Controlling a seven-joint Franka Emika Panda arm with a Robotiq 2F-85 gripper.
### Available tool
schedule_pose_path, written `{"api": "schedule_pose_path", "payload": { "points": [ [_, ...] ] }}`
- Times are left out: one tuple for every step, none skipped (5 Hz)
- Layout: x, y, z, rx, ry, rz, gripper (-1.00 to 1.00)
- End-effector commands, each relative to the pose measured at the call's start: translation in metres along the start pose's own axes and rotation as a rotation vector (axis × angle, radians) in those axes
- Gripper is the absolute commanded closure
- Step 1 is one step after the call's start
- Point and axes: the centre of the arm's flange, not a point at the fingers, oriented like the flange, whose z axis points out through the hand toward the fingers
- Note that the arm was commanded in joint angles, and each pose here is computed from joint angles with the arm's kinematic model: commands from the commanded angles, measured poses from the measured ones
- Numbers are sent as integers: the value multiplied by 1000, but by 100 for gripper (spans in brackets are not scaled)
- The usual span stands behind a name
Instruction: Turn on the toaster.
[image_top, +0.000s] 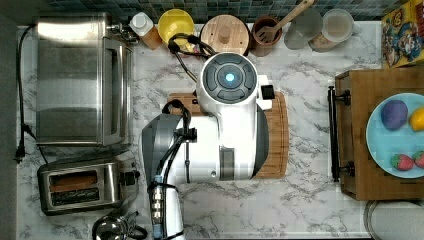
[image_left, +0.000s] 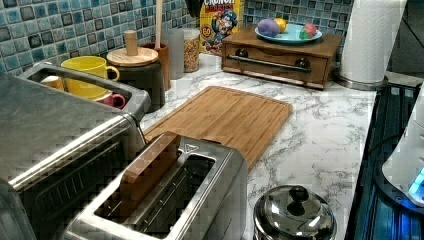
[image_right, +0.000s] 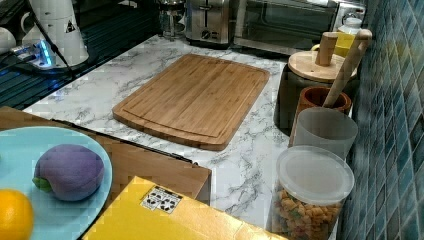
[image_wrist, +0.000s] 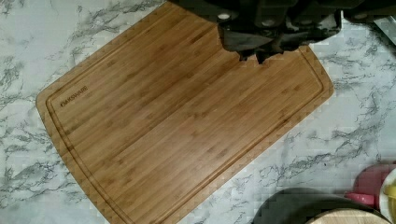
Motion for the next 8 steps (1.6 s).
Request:
{"api": "schedule_pose_path", "payload": {
  "points": [
    [-22, -6, 1, 31, 8, -131, 100],
    [-56, -25, 13, 53, 34, -281, 100],
    [-85, -47, 27, 44, 28, -401, 100],
    [-115, -52, 29, 109, 41, -509, 100],
    [-174, -58, 17, 105, 54, -609, 100],
    [-199, -66, 34, 75, 0, -685, 100],
    [-227, -65, 52, 72, -19, -753, 100],
    [-249, -65, 62, 66, -52, -794, 100]
  ]
}}
